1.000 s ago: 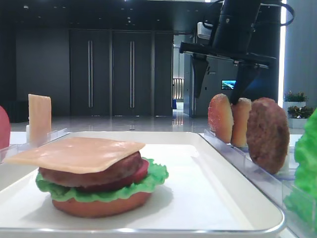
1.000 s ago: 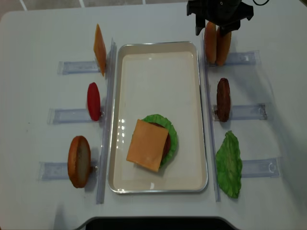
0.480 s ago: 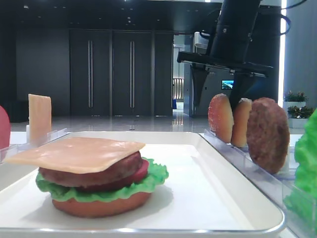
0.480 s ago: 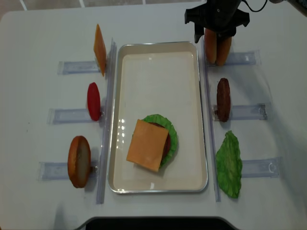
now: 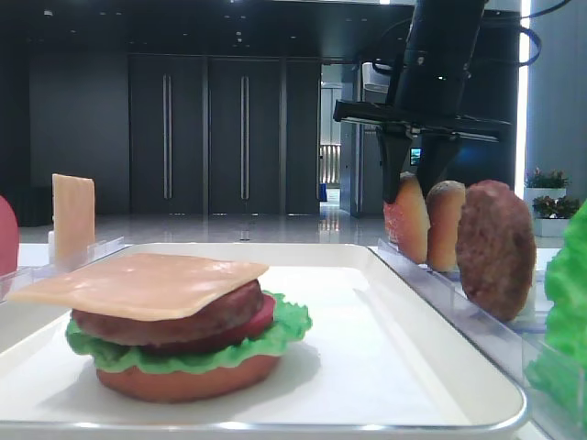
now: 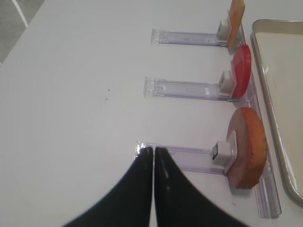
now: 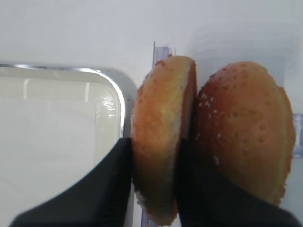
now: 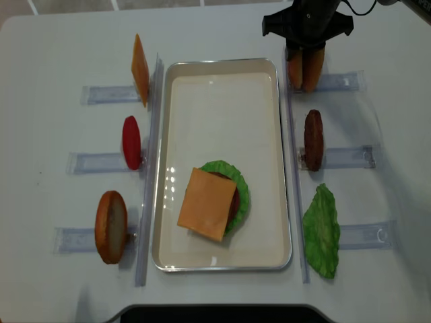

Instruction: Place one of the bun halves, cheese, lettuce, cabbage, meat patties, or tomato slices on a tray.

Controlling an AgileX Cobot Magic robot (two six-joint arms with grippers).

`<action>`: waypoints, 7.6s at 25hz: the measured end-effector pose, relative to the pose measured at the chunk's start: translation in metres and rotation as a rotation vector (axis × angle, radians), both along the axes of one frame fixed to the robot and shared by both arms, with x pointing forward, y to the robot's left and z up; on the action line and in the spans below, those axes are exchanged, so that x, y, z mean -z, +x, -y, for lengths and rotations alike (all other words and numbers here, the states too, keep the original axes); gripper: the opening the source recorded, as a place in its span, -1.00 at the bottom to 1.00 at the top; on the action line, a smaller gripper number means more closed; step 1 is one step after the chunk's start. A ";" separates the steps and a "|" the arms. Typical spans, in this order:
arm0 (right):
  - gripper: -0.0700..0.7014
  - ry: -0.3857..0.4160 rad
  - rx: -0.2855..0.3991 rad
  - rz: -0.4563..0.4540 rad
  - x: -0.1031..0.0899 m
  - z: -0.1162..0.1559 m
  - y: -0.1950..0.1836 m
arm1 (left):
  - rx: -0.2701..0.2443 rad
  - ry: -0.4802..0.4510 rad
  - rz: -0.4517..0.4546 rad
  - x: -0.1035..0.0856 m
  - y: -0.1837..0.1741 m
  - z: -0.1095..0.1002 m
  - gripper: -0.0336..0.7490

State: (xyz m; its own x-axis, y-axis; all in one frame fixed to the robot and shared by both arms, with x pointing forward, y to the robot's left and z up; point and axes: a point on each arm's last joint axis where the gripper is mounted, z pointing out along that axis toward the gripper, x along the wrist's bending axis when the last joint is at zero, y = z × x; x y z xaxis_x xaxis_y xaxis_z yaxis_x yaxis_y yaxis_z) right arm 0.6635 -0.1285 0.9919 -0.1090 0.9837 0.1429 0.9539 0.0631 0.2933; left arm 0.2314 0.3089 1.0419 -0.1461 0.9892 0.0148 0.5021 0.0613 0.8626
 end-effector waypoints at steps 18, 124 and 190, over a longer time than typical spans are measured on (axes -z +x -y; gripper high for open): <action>-0.31 0.061 -0.049 0.045 -0.060 0.004 -0.024 | 0.000 0.000 0.000 0.000 0.000 0.000 -0.92; -0.32 0.960 -0.367 -0.112 0.040 -0.064 -0.189 | 0.000 0.000 0.000 0.000 0.000 0.000 -0.92; 0.67 -0.099 0.144 0.043 -0.045 0.179 -0.205 | 0.000 0.000 0.000 0.000 0.000 0.000 -0.92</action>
